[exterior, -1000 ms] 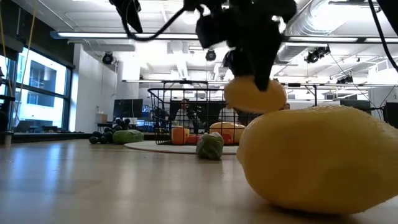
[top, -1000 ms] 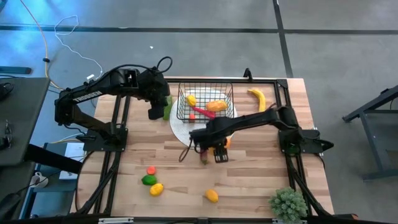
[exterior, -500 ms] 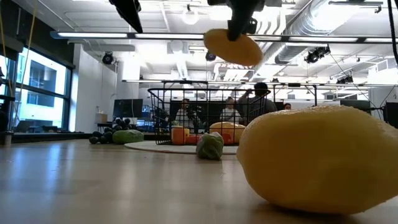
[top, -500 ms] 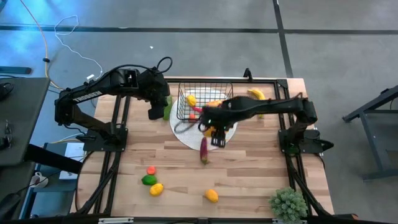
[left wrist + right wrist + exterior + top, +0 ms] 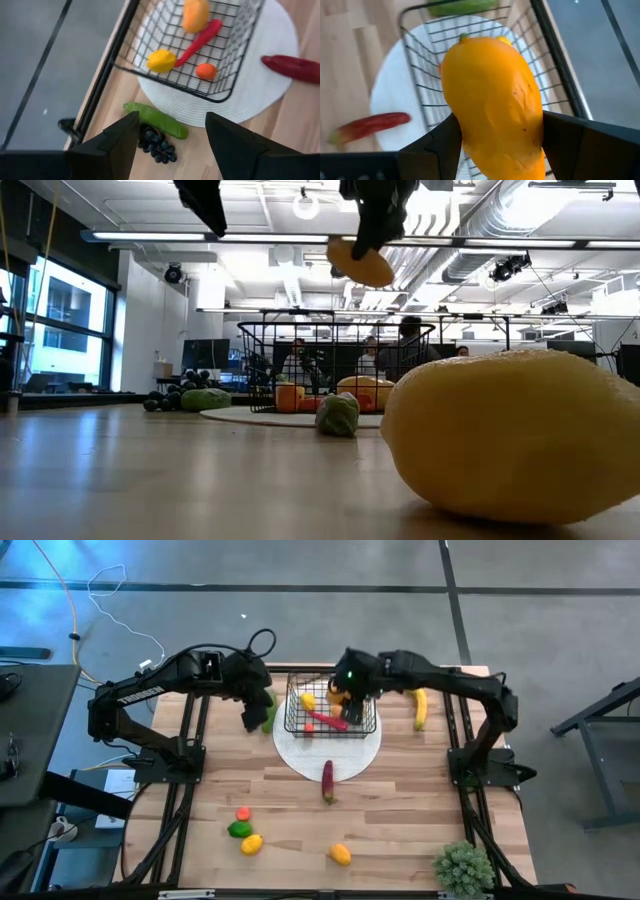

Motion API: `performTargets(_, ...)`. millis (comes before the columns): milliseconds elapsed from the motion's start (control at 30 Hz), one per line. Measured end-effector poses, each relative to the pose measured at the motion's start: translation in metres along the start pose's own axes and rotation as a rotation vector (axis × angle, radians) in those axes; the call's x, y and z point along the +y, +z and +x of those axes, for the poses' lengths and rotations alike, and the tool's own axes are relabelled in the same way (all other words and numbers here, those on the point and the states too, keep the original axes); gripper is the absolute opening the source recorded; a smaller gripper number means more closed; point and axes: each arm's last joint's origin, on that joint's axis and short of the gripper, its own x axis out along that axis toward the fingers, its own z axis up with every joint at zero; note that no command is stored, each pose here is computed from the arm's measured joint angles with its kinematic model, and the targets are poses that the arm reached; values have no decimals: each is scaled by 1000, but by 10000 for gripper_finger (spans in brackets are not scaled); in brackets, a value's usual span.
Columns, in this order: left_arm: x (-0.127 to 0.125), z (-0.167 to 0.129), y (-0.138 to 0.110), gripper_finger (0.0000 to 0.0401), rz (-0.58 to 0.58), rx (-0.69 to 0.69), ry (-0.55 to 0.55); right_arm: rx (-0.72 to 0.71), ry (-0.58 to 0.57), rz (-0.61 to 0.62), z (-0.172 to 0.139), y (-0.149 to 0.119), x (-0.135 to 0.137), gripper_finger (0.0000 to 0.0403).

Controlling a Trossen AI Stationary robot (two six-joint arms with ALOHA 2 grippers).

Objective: Build produce basket
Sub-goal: Put the mango into the wire basket

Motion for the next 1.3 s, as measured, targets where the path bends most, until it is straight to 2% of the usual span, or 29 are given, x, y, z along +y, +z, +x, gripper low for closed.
performTargets(133,6,1,-2,241,-157,22,19,8,26,4,4,-2,-28,199)
performTargets(333,9,15,-10,244,-388,103,-36,82,76,24,33,-7,-61,199)
performTargets(633,-3,54,-32,239,-576,256,-27,173,90,-1,75,-9,-71,199)
performTargets(967,-7,95,-63,239,-710,389,38,227,97,-55,108,-10,-70,199)
performTargets(1133,-13,108,-76,239,-736,451,8,289,48,-87,126,-14,-72,199)
performTargets(1300,-24,113,-83,239,-714,494,-44,328,13,-91,136,-17,-73,199)
